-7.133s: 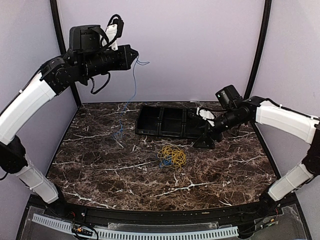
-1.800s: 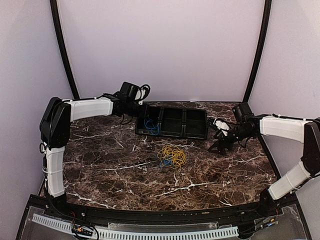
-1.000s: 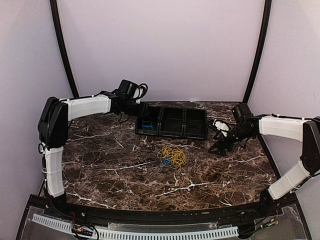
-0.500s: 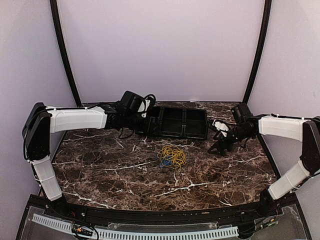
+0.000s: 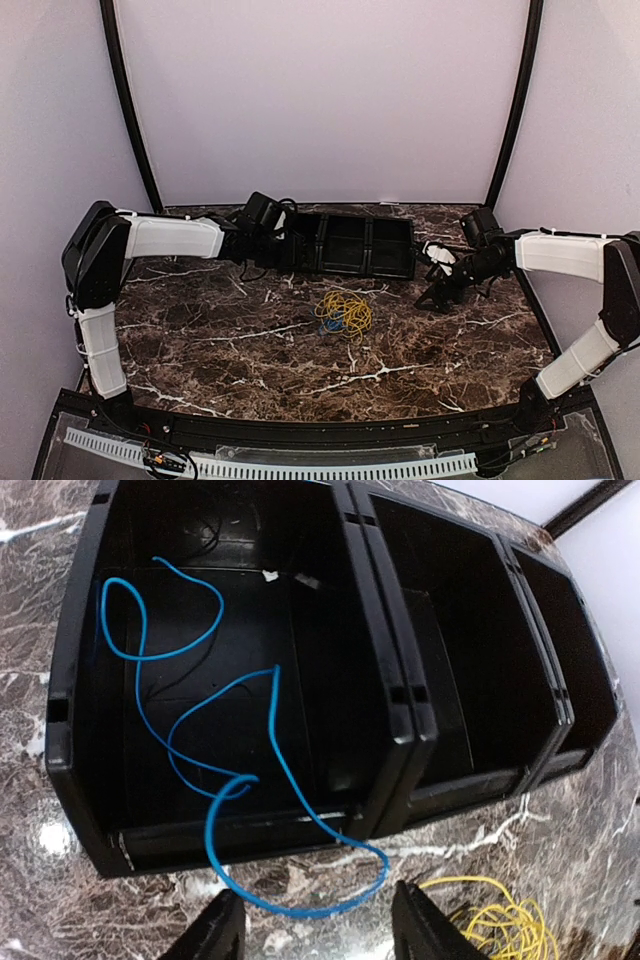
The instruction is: Untangle the cables
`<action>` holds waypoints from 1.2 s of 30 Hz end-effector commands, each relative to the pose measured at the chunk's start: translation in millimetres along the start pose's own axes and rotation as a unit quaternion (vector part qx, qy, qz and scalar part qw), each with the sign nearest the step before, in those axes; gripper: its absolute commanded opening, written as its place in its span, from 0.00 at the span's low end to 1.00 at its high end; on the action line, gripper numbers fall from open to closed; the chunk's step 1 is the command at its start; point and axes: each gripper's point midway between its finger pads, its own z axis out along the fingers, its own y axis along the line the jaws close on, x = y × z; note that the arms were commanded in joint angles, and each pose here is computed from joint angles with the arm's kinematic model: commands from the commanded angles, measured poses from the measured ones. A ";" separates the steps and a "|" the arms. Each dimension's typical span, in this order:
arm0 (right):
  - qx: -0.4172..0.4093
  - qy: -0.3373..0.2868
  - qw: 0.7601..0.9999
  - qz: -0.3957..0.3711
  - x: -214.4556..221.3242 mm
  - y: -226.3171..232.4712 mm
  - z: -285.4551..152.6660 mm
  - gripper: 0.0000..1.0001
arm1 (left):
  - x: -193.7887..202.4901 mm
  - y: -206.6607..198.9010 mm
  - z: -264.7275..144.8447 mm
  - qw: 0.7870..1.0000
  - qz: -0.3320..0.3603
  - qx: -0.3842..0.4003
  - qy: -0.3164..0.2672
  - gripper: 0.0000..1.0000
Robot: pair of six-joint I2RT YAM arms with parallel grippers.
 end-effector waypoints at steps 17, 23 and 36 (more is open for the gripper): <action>0.009 0.004 1.000 -0.010 -3.8 -5.8 1.1 0.94 | -80.0 -0.6 36.0 0.994 -0.043 0.072 -0.070 0.00; 0.012 0.005 1.000 -0.010 -3.3 -6.4 0.7 0.94 | -95.3 0.5 22.9 0.996 -0.011 0.048 -0.080 0.01; -0.003 0.016 1.000 -0.012 -1.3 -1.3 6.9 0.94 | -58.9 6.4 -32.9 0.975 0.218 -0.018 -0.034 0.54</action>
